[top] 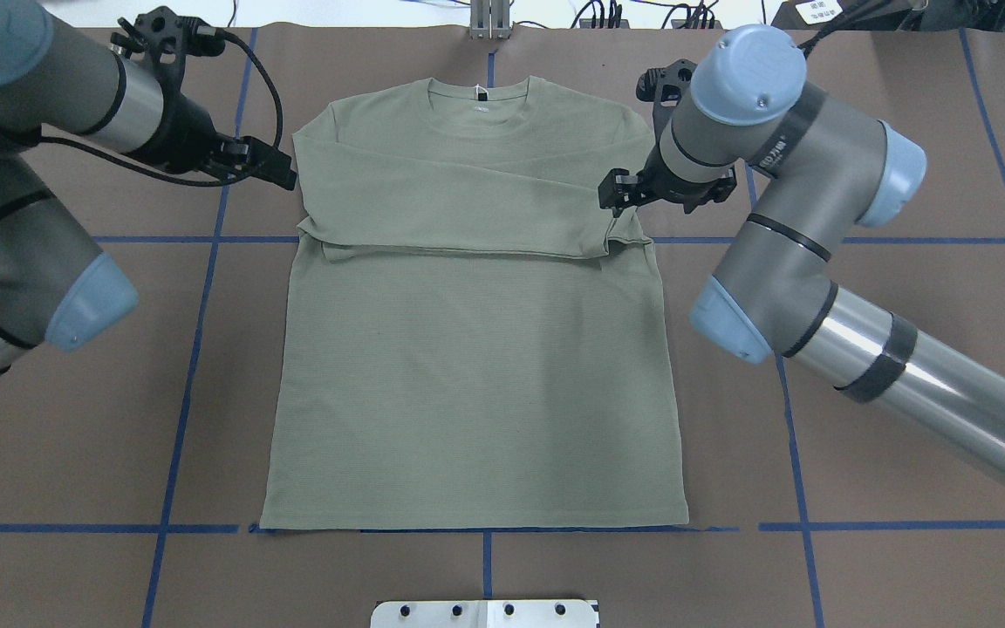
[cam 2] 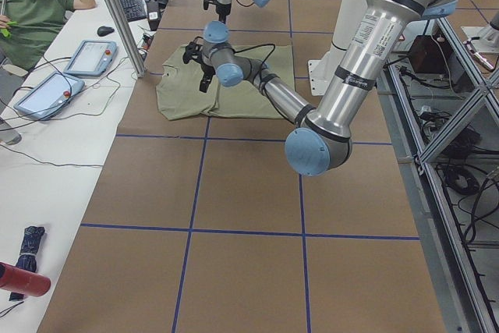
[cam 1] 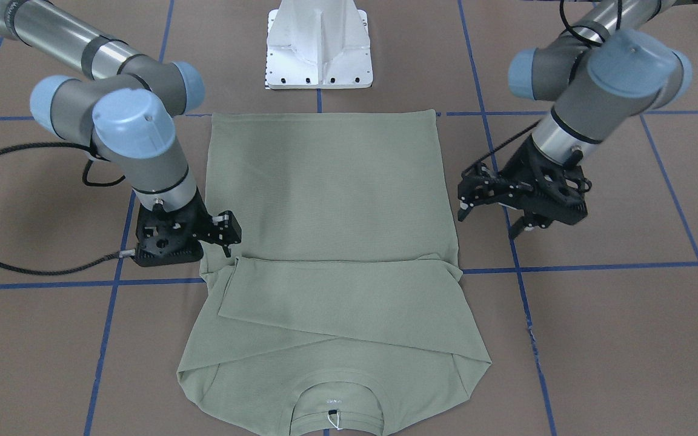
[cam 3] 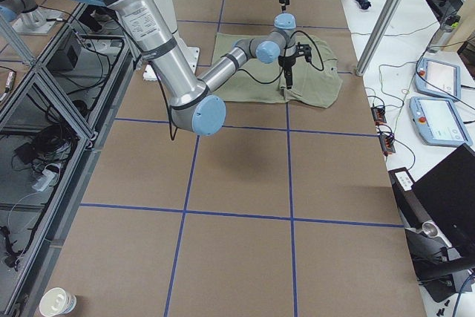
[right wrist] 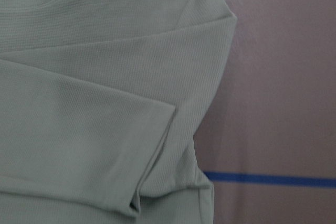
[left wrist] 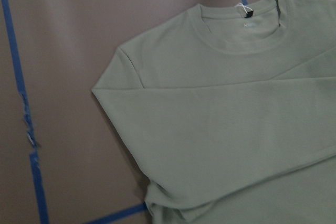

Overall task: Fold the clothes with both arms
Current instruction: 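Move both grippers down to the shirt hem corners nearest the robot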

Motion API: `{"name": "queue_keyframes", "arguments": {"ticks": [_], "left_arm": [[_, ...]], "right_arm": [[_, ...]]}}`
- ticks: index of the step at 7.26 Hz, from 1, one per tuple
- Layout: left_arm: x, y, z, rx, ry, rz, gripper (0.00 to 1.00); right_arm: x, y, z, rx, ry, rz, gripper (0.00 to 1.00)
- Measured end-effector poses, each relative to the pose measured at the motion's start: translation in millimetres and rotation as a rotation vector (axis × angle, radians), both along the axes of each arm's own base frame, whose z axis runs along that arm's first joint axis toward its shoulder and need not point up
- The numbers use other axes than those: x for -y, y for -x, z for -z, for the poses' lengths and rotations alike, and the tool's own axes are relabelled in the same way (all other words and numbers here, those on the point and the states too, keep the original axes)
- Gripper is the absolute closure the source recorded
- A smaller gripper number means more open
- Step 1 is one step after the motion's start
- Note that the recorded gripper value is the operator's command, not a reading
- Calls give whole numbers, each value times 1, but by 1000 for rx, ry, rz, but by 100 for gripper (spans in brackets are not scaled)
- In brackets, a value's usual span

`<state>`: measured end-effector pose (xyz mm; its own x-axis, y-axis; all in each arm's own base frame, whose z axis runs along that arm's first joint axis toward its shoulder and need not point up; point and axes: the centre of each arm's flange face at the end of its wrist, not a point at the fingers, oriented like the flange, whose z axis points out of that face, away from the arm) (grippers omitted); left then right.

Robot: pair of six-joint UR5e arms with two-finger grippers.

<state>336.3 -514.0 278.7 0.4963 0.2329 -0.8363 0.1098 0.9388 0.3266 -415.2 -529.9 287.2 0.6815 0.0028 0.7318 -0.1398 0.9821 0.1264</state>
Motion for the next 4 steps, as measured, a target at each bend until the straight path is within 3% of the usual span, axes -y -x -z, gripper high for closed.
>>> {"name": "queue_keyframes", "arguments": {"ticks": [2, 4], "left_arm": [[-99, -22, 4, -62, 129, 59, 0], [-179, -43, -14, -132, 244, 121, 0]], "right_arm": [[-99, -39, -7, 133, 114, -93, 0], [-180, -40, -26, 297, 158, -197, 0]]}}
